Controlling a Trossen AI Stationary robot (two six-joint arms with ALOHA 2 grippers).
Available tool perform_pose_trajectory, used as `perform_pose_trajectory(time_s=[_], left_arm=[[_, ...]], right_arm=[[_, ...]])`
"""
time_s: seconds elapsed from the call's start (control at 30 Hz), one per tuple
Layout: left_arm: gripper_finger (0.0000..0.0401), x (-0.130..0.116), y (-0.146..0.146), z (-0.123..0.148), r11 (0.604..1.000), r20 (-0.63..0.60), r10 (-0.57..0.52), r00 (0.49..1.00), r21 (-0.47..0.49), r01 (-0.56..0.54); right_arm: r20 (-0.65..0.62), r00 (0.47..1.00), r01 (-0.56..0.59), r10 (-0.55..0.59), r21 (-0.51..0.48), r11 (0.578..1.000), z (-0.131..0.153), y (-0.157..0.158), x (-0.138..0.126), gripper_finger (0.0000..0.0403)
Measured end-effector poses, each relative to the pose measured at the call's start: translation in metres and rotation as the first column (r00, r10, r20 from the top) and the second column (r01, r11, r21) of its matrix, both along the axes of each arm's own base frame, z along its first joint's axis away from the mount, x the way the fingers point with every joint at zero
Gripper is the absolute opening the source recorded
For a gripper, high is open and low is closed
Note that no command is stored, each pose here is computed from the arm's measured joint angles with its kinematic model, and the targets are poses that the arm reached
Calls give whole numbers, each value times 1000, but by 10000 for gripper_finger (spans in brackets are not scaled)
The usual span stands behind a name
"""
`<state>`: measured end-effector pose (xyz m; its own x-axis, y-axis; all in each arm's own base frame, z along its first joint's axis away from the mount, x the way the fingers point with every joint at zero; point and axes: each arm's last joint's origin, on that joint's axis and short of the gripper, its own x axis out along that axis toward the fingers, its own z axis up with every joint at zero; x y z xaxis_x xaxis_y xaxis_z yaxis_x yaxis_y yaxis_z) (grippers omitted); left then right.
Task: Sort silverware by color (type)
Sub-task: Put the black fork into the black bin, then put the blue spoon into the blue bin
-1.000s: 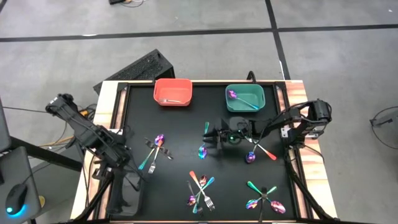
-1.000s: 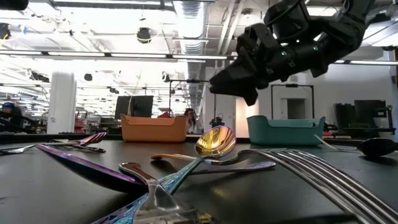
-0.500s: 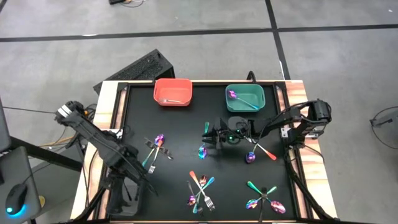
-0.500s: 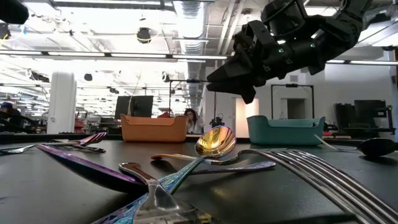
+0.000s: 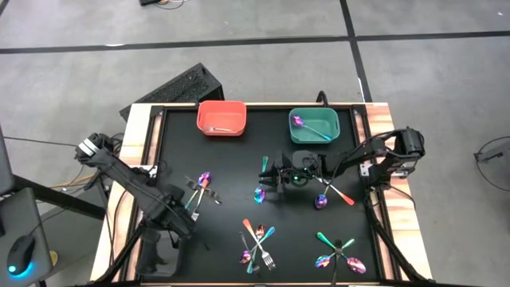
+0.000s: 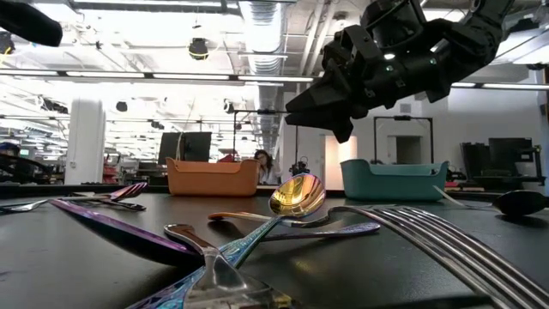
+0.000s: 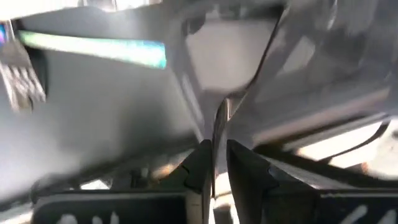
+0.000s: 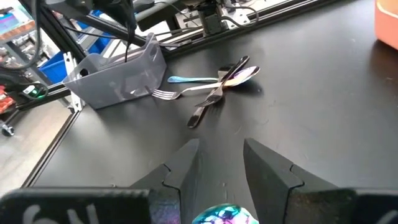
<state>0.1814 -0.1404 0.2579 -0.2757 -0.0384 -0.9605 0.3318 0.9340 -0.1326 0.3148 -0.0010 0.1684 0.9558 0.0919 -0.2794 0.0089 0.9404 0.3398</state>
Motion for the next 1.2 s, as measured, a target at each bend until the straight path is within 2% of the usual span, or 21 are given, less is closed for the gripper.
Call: perform_pose_trajectory(time_s=[0.1, 0.3, 0.43, 0.67, 0.83, 0.9, 0.97, 1.1, 1.2], left_arm=[[55, 5, -1, 2, 999, 80, 27, 996, -34, -24], [107, 8, 2, 5, 990, 184, 126, 975, 37, -135], [151, 9, 5, 7, 952, 270, 260, 927, 90, -293], [231, 6, 8, 17, 890, 341, 418, 842, 32, -455], [255, 1, 13, 26, 843, 381, 501, 777, -11, -538], [255, 0, 16, 32, 823, 442, 517, 733, -20, -568], [256, -4, 23, 40, 798, 539, 521, 662, -31, -602], [256, -19, 41, 57, 746, 714, 506, 484, -80, -661], [256, -26, 51, 56, 715, 801, 503, 325, -173, -678]], right_arm=[[0, 1000, 0, 0, 0, 1000, 0, 0, 0, 145], [0, 1000, 1, -1, 0, 1000, 0, 0, 0, 145], [0, 1000, -5, 5, 1, 1000, 0, 2, 0, 145], [1, 1000, -3, 3, 1, 1000, 0, 1, 0, 145], [29, 1000, 0, 0, 9, 1000, 3, 1, 1, 145], [41, 999, 5, -6, 13, 1000, 4, -1, 1, 145], [44, 999, 15, -16, 26, 1000, 4, -3, 1, 145], [36, 998, 40, -42, 62, 997, 5, -8, 1, 145], [20, 999, 38, -39, 65, 997, 7, -6, -2, 145]])
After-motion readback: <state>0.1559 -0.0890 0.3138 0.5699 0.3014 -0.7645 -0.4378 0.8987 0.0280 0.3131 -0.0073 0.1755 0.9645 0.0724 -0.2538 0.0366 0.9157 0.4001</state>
